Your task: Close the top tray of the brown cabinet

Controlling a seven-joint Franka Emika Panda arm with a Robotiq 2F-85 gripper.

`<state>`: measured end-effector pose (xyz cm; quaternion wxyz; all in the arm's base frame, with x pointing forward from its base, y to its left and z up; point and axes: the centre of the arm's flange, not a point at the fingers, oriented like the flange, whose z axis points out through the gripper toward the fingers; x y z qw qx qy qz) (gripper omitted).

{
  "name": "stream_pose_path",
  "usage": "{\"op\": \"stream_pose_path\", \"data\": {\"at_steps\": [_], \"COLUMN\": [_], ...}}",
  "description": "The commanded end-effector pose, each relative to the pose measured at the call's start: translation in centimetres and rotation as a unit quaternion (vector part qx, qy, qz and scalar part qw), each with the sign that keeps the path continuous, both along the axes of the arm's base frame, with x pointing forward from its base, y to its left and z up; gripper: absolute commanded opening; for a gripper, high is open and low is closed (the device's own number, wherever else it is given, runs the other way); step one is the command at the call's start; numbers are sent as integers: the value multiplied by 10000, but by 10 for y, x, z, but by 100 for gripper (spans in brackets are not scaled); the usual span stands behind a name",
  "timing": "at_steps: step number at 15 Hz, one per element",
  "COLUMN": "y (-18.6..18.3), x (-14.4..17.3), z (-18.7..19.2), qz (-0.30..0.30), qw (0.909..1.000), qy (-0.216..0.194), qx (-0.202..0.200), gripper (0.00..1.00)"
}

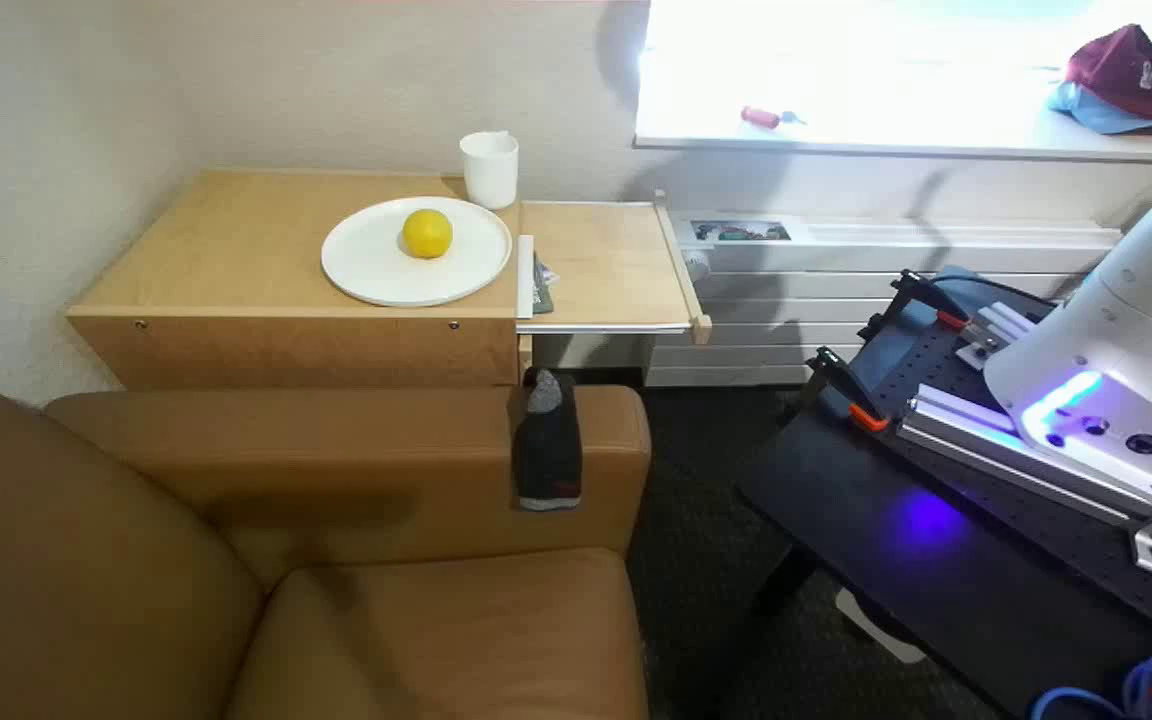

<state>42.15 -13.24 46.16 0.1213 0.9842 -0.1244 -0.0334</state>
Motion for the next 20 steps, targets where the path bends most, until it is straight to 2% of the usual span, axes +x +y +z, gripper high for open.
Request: {"op": "stream_pose_path", "data": {"at_steps": [1, 4, 6, 8, 11, 13, 16, 19, 20], "y": [0, 0, 6, 17, 34, 35, 42, 64, 73], "x": [0, 0, 27, 29, 31, 32, 33, 43, 45], "z": [0, 0, -65, -107, -190, -246, -323, -371, -373], "qz": [0, 0, -94, -201, -620, -1196, -1827, -2676, -3016], "qw": [10000, 10000, 9988, 9936, 9813, 9727, 9543, 9346, 9261], "qy": [1, 1, 335, 690, 1131, 1249, 1584, 1558, 1501], "qx": [0, 0, 355, 870, 1430, 1546, 1756, 1750, 1699], "gripper": [100, 100, 100, 100, 100, 100, 100, 100, 100]}}
